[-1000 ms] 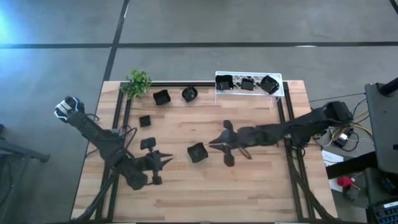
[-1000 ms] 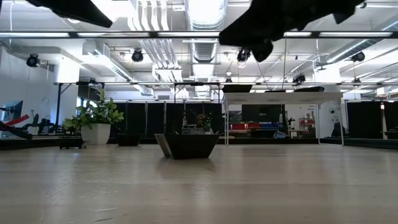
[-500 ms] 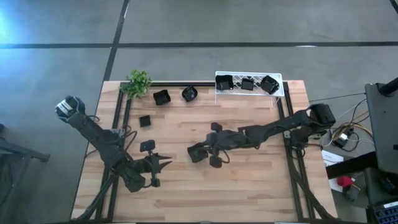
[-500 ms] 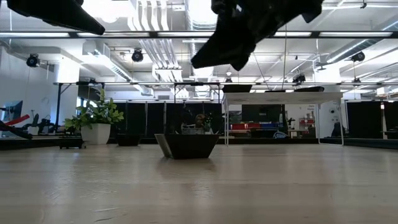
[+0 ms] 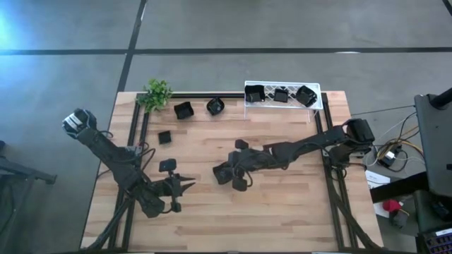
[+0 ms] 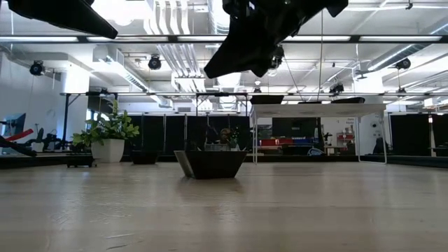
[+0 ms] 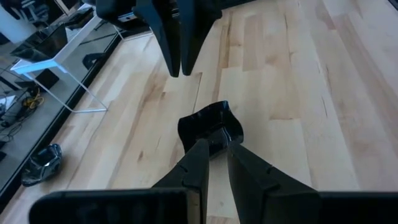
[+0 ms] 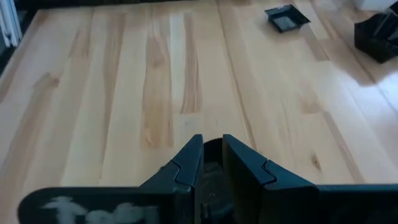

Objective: Pick & Place Mini shaped plates
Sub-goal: Stack the black distorted square plate on top of the black distorted square plate on the shelf

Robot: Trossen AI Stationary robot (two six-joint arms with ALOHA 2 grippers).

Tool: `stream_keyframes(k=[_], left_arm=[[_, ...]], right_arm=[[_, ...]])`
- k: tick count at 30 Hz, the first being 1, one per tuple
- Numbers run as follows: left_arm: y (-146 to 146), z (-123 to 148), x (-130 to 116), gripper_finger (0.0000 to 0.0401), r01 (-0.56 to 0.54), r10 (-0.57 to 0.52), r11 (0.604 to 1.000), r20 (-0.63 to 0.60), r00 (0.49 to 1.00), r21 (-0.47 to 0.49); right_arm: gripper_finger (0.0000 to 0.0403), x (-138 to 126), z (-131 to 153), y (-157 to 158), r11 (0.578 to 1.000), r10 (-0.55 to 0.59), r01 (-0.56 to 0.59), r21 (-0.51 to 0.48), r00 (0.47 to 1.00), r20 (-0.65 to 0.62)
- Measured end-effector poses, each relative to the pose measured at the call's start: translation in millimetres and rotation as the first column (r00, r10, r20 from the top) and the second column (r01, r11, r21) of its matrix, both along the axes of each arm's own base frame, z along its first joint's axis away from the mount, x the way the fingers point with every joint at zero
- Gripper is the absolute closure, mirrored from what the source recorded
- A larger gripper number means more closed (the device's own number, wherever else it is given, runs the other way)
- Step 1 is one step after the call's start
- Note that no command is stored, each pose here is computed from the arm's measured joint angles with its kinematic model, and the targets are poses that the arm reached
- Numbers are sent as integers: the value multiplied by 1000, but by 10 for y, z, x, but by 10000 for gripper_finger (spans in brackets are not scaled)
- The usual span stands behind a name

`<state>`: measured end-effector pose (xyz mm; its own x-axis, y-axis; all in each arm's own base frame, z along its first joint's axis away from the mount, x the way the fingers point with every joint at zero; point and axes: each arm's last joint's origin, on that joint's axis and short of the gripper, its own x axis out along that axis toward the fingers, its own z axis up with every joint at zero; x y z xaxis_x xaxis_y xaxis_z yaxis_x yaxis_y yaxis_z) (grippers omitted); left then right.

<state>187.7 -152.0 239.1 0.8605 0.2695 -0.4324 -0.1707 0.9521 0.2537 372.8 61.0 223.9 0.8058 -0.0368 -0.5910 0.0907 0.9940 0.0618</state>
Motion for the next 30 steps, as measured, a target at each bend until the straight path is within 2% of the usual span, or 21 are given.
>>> stream_keyframes(k=[4,12,15,23,30], left_arm=[[1,3,-1,346,1,-1,1000,0,1000,0],[2,5,-2,346,12,-12,1000,-6,1000,20],[2,5,-2,346,12,-12,1000,-6,1000,21],[2,4,-3,346,16,-16,999,-9,1000,29],[4,4,-1,346,24,-23,999,-15,1000,46]], right_arm=[[336,-11,-4,-3,1000,-18,18,16,1000,-8],[284,-39,-58,-6,1000,-21,21,9,998,-61],[275,-53,-73,-8,997,-52,56,45,995,-80],[275,-156,-173,-26,986,-121,143,84,967,-223],[284,-171,-186,-28,976,-152,184,113,958,-242]])
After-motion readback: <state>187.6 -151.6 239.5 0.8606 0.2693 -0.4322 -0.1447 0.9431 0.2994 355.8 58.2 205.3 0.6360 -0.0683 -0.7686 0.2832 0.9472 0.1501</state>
